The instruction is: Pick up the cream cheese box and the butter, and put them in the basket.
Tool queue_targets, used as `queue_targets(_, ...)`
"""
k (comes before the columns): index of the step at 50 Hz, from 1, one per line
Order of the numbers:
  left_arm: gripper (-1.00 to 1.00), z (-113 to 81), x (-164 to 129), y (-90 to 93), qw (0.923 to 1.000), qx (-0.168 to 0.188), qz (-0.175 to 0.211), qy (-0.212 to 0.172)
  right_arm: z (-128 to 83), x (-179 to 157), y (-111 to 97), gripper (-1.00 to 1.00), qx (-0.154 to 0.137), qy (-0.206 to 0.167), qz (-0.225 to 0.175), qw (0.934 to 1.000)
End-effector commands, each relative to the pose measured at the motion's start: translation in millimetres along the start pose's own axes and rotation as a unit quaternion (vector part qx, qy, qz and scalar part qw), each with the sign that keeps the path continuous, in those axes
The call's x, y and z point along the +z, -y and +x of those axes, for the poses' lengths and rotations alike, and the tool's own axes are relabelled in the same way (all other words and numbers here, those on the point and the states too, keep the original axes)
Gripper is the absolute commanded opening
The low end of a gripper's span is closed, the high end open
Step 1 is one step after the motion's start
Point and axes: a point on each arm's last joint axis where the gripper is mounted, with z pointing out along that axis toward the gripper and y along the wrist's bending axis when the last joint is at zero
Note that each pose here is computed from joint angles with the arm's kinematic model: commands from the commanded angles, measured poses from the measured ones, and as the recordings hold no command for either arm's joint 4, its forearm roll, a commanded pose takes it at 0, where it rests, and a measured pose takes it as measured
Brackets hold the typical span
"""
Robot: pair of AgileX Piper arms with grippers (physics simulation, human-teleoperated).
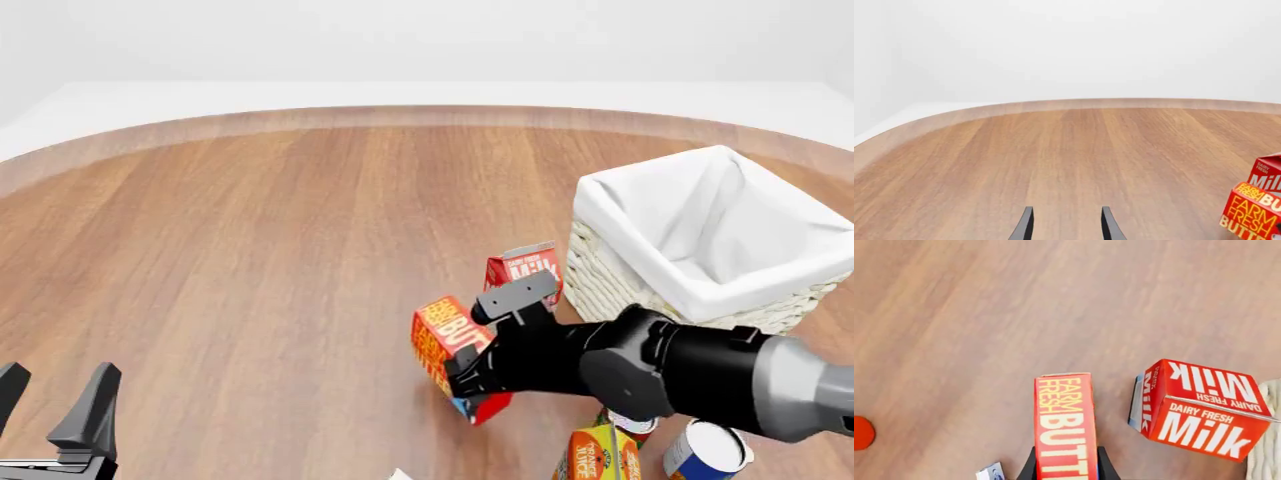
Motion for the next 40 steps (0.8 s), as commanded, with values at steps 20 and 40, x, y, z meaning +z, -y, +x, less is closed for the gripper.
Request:
queue_targets(20, 1.0, 0.0, 0, 0.0, 1.0, 0.0, 0.0, 0.0, -53, -95, -20, -1.0, -0.049, 0.107, -0.032, 0.9926)
queue_targets(40, 1.0, 0.0, 0, 0.0, 1.0, 0.0, 0.0, 0.0, -75, -135, -31, -1.0, -0.075, 0.148, -0.046, 0.985)
